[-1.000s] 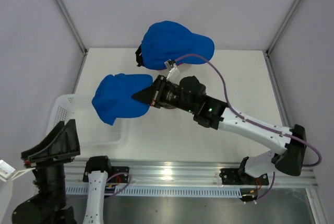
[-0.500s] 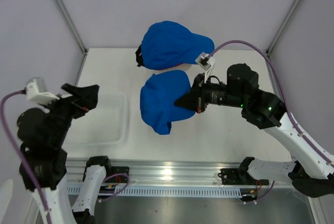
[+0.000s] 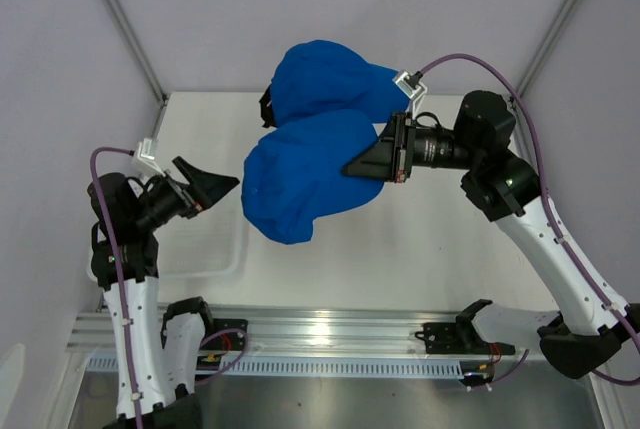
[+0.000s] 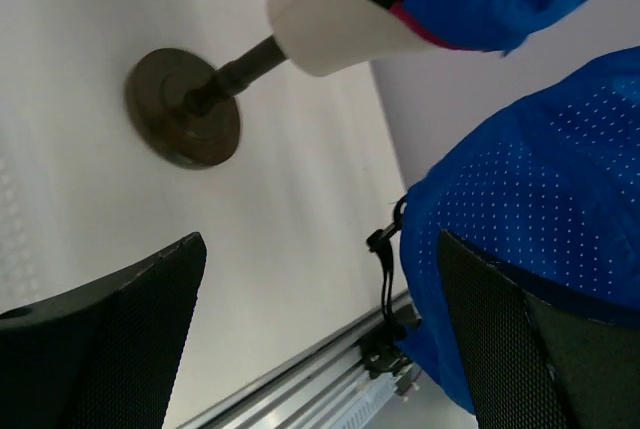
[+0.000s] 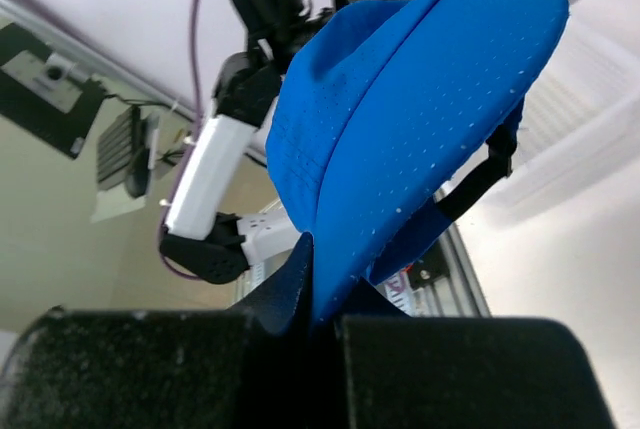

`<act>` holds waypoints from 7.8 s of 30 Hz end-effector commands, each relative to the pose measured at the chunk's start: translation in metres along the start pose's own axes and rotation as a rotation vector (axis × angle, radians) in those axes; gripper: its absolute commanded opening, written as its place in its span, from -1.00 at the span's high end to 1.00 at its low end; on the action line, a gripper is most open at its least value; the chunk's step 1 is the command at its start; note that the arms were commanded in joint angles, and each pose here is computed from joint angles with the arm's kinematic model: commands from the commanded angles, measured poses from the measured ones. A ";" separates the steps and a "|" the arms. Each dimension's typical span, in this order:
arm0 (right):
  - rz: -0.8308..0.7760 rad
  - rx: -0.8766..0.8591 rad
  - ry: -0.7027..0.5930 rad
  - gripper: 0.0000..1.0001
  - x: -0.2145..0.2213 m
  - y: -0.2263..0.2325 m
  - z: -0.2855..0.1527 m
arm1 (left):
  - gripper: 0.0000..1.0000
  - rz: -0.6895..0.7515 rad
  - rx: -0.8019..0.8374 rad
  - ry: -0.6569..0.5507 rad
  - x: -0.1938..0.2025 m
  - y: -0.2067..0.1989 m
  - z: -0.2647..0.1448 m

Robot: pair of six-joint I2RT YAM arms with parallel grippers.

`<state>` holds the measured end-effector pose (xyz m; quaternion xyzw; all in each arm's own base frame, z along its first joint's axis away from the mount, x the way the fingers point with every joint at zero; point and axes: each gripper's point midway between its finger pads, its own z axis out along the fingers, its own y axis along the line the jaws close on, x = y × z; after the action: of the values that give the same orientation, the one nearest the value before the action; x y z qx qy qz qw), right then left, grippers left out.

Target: Stack the hats

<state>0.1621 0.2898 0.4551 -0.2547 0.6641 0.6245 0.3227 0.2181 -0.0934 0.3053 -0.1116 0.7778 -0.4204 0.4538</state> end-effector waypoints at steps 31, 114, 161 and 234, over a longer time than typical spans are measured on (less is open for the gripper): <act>-0.072 -0.387 -0.005 1.00 -0.040 0.071 0.016 | -0.92 -0.027 0.495 0.110 0.024 -0.068 -0.021; 0.396 0.024 -0.482 1.00 -0.205 -0.132 -0.056 | 0.99 -0.275 0.121 0.173 -0.127 -0.093 0.141; 0.389 0.304 -0.443 0.32 -0.148 -0.205 -0.096 | 0.99 -0.232 0.019 0.268 -0.082 -0.033 0.176; 0.305 0.499 -0.427 -0.14 -0.146 -0.214 -0.122 | -0.42 0.188 -0.225 0.062 -0.106 -0.039 0.151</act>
<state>0.3996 0.1514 0.4163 0.0741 0.7350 0.5564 0.3804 0.3954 -0.1566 0.3255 -0.0819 0.8555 -0.3084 0.4077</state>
